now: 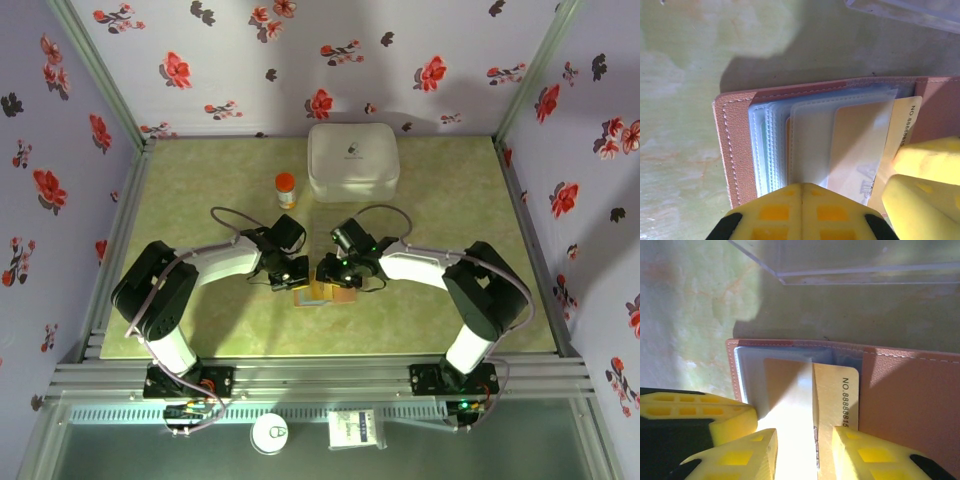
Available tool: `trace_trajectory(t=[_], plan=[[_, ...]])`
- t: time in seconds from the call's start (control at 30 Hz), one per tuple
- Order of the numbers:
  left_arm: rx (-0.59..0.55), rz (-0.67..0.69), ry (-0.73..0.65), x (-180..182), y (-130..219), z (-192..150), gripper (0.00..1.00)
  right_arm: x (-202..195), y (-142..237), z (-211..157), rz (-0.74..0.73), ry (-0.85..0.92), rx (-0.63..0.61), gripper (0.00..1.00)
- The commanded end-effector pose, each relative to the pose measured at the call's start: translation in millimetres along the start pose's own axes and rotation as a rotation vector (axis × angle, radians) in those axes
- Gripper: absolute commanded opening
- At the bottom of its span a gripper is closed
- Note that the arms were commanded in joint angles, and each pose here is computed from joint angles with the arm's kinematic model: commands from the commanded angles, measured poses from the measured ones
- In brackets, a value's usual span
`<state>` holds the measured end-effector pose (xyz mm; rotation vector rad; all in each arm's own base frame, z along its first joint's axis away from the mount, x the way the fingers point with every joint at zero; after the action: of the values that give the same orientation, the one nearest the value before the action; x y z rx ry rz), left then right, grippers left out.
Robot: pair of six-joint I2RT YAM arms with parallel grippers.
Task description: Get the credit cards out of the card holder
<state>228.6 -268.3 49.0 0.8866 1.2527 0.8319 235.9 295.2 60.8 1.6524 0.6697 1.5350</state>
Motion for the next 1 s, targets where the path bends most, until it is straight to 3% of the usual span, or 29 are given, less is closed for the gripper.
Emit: trace_trajectory(t=[0.0, 0.33, 0.63, 0.97], plan=[[-0.013, 0.025, -0.031, -1.9, 11.1, 0.4, 0.00, -0.7, 9.3, -0.4, -0.001, 0.011, -0.017, 0.36], [-0.021, -0.002, -0.072, -20.1, 16.0, 2.7, 0.00, -4.5, 7.6, -3.3, 0.034, 0.004, -0.002, 0.37], [0.034, 0.049, -0.053, -5.0, -2.3, -6.6, 0.00, -11.3, 10.0, -1.0, 0.063, 0.014, -0.010, 0.36], [0.040, 0.112, -0.051, 7.5, -3.7, -9.7, 0.00, -17.0, 1.4, -3.3, 0.085, 0.006, 0.030, 0.28]])
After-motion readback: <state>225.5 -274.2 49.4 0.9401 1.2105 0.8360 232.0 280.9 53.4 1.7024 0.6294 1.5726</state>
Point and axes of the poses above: each hand's point on the last joint's axis, 136 mm out from that joint toward the fingers, its own y axis back along the fingers, its own x axis along the line the jaws close on, z = x × y, the point moved 2 cm from there along y, back along the fingers, and after that the axes turned 9 degrees about -y, right-handed, at the moved point
